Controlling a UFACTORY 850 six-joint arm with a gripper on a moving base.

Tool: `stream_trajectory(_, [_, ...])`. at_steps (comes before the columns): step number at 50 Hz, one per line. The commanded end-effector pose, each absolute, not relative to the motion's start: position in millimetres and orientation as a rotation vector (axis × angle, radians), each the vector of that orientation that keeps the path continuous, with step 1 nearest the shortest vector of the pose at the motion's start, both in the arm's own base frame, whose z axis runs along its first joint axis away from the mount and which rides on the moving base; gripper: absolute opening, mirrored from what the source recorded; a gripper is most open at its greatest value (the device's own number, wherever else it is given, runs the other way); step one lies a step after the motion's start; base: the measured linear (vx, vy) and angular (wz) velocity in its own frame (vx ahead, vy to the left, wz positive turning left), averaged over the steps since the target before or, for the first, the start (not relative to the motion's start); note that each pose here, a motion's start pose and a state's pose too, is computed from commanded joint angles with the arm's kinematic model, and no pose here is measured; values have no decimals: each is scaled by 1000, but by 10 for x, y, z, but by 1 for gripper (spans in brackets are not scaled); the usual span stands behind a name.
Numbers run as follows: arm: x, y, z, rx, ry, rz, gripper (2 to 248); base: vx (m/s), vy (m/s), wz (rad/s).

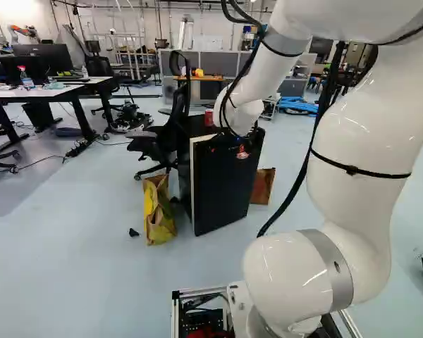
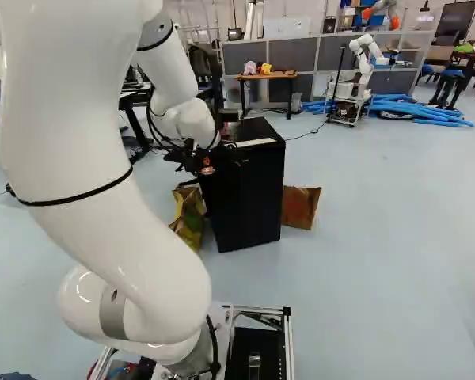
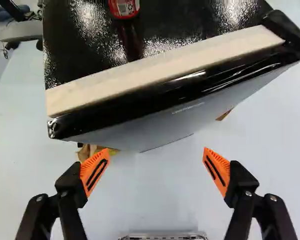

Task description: Grab a drink from the fridge

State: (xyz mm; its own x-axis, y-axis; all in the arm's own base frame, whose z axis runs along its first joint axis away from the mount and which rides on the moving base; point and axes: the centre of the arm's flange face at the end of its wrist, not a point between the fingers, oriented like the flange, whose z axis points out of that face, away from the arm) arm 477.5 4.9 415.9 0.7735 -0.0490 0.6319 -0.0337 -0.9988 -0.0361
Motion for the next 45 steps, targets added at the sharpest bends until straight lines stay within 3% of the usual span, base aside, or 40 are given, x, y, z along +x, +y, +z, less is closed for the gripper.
stream_trajectory(45, [5055,82,4349,-2632,-38,-1650,247,0,0,0])
